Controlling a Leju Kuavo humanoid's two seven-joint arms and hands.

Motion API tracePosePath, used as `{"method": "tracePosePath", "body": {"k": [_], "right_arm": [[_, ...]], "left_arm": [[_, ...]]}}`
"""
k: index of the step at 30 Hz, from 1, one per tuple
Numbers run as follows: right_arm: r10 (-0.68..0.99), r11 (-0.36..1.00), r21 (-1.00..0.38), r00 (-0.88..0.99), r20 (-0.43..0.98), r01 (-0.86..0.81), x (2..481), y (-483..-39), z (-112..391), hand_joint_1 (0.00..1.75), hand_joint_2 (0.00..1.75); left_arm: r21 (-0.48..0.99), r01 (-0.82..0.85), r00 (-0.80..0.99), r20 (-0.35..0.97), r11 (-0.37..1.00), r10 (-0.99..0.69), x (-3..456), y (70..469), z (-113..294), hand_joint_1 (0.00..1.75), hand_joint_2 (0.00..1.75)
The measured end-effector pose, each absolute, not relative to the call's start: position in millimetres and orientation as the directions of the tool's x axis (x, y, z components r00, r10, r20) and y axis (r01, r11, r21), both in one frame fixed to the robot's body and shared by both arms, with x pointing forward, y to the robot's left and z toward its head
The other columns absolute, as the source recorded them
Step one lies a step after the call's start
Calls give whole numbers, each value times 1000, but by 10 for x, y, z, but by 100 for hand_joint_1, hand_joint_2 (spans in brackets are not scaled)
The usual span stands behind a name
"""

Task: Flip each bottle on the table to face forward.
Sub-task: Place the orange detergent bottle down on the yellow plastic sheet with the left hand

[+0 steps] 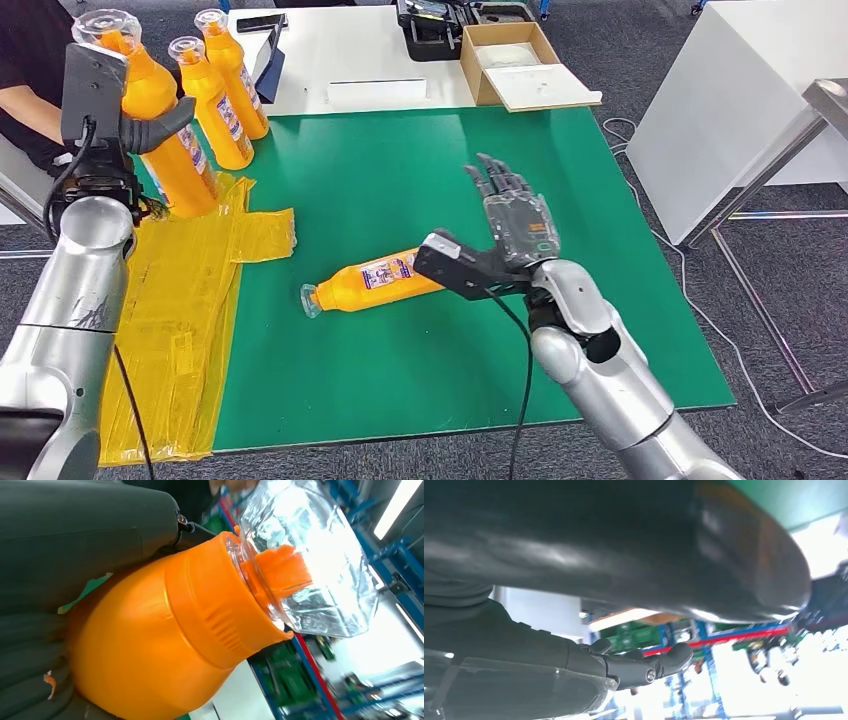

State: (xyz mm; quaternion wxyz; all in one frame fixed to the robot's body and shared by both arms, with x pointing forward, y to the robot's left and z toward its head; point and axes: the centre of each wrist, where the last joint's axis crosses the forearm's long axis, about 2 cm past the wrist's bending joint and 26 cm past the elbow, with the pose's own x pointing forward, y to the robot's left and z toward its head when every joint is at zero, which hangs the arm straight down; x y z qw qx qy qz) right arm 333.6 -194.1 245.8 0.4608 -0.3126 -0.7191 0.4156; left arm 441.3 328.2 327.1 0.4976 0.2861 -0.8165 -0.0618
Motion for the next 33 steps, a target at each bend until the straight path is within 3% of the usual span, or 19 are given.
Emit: {"method": "tracePosePath", "body": {"k": [10,21,33], "right_arm": [[842,505,-849,-304,446,152,3255,-2329,2408,0,0],[846,510,-843,-275,457,169,3092,-2476,2308,0,0],[835,518,-835,-320,447,186,2738,-2577,2267,0,0]], "left_arm": [[691,-490,-186,514,532,-838,4432,3398,2955,175,175],[808,-455,-119,362,375,-925,4362,3406,2566,175,175],[948,-314,-90,-79,-47,-993,4083,3364,1637,175,175]]}}
